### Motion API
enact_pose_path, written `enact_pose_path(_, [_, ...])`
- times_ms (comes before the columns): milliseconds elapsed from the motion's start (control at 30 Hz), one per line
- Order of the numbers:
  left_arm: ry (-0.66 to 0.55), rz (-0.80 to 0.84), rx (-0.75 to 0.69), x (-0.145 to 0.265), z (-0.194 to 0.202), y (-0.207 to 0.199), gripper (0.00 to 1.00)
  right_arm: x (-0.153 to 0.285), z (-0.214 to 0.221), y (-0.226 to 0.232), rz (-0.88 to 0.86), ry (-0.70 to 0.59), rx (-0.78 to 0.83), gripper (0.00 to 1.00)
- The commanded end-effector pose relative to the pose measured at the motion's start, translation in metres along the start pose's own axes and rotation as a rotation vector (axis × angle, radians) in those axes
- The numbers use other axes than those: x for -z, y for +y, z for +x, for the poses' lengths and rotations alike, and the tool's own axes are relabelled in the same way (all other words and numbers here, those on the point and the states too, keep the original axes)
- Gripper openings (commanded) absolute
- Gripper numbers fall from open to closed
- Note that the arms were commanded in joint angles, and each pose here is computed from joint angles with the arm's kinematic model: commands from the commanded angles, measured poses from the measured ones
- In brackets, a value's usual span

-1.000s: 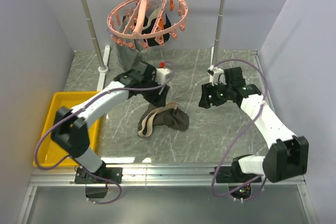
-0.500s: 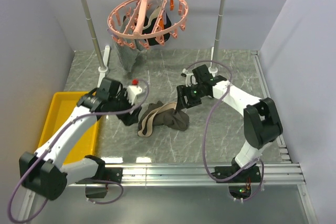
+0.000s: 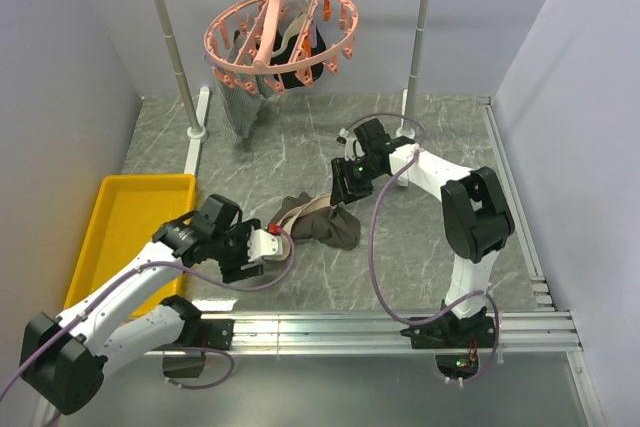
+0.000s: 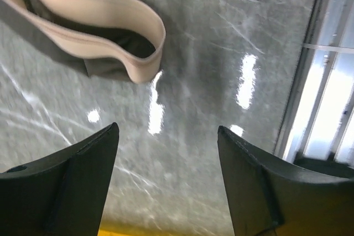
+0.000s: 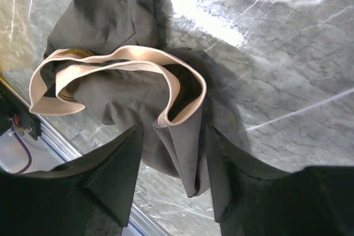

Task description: Clip the underwear to the hanger

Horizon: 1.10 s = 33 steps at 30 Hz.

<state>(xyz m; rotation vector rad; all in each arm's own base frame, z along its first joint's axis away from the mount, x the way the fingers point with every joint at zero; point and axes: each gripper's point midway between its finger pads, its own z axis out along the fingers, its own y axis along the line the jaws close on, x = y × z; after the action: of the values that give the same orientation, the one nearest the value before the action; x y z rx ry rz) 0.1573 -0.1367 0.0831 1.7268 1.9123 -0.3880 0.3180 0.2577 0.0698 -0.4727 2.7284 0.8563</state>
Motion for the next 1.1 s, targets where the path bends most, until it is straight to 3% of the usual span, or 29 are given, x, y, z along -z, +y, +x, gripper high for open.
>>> enact_pose_path(0, [-0.054, -0.034, -0.123, -0.014, -0.018, 0.021, 0.77, 0.001, -0.014, 0.01, -0.015, -0.021, 0.02, 0.53])
enact_pose_path(367, [-0.088, -0.006, -0.204, -0.042, -0.036, 0.03, 0.71, -0.013, -0.015, 0.002, -0.003, 0.016, 0.004, 0.41])
enact_pose_path(567, [-0.094, 0.052, -0.231, -0.055, -0.04, 0.016, 0.63, -0.015, -0.017, 0.004, -0.019, 0.021, 0.002, 0.19])
enact_pose_path(667, [-0.08, 0.058, -0.206, -0.062, -0.036, 0.015, 0.53, -0.012, -0.015, 0.008, -0.033, 0.022, 0.008, 0.0])
enact_pose_path(800, [-0.084, 0.013, -0.17, -0.059, -0.043, 0.026, 0.2, -0.001, -0.014, 0.013, -0.045, 0.011, 0.039, 0.0])
enact_pose_path(900, [-0.126, -0.017, -0.119, -0.043, -0.056, 0.037, 0.05, 0.015, -0.013, 0.014, -0.058, -0.016, 0.062, 0.0])
enact_pose_path(1067, [-0.206, -0.109, 0.055, 0.003, -0.065, 0.077, 0.01, 0.056, -0.017, 0.014, -0.047, -0.082, 0.149, 0.0])
